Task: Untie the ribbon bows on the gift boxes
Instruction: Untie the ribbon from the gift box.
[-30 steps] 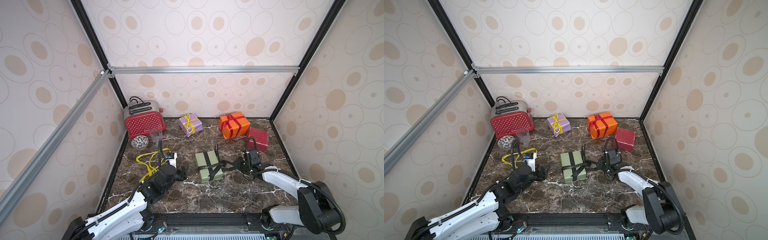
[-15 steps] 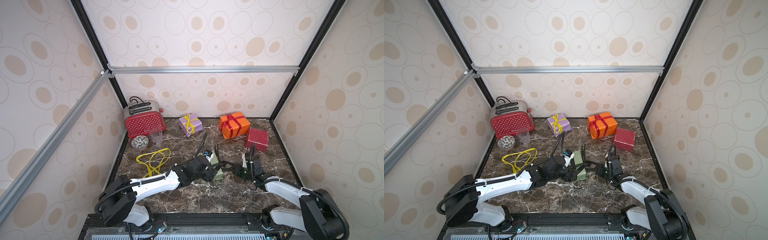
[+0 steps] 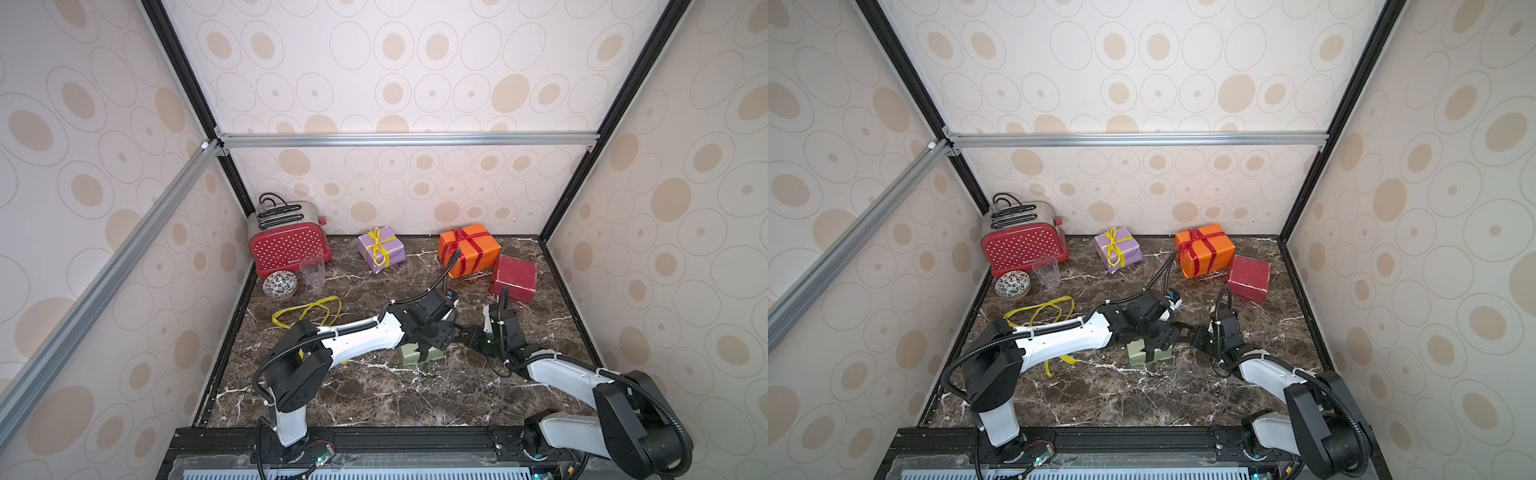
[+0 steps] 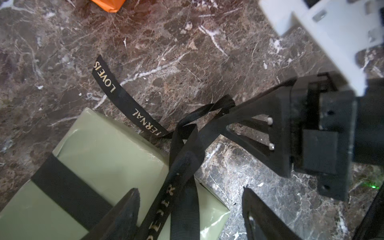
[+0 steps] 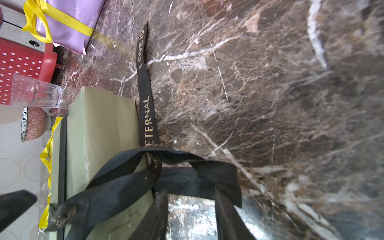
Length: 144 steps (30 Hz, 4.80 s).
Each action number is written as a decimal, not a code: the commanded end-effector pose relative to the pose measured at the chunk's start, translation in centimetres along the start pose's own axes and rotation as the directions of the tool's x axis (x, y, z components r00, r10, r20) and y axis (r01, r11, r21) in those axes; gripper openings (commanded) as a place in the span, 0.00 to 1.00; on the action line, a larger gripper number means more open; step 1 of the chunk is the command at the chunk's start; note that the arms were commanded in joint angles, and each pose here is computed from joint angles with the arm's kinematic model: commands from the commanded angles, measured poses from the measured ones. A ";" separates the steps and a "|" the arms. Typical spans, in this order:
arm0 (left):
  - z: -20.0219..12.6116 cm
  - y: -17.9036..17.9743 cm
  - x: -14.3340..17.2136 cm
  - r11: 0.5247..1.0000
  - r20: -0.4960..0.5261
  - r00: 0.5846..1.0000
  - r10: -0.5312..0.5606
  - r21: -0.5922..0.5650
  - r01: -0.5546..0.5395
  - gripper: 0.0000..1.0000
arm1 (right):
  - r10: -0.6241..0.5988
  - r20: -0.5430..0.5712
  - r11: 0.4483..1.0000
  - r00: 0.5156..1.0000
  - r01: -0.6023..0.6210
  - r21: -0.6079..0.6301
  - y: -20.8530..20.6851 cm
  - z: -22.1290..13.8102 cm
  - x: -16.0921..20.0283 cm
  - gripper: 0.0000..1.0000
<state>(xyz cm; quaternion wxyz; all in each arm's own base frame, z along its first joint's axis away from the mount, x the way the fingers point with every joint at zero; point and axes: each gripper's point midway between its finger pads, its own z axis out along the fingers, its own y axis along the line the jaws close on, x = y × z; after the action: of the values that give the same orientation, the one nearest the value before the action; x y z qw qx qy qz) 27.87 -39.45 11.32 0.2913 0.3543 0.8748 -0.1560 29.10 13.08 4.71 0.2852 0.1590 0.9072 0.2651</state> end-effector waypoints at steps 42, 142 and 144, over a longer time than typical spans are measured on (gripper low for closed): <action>-4.0 2.2 -3.7 0.999 0.162 0.986 0.031 -0.015 -0.029 0.00 | 0.013 -0.015 1.000 1.000 -0.012 0.013 0.2 0.8 -0.5 0.39; -6.4 23.4 6.1 0.567 0.254 0.855 -0.452 -0.659 0.495 0.25 | 0.015 -0.028 1.000 0.999 -0.014 0.017 0.2 0.9 -0.3 0.41; -7.2 23.8 6.8 0.554 0.276 0.838 -0.470 -0.647 0.524 0.39 | 0.014 -0.026 1.000 1.000 -0.014 0.018 0.1 0.8 -0.3 0.42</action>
<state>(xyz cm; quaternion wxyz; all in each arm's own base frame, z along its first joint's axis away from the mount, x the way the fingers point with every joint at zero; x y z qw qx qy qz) 38.12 -17.15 9.39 0.3571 0.0011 0.9264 0.1194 29.55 13.42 3.76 0.2643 0.1618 0.9146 0.2596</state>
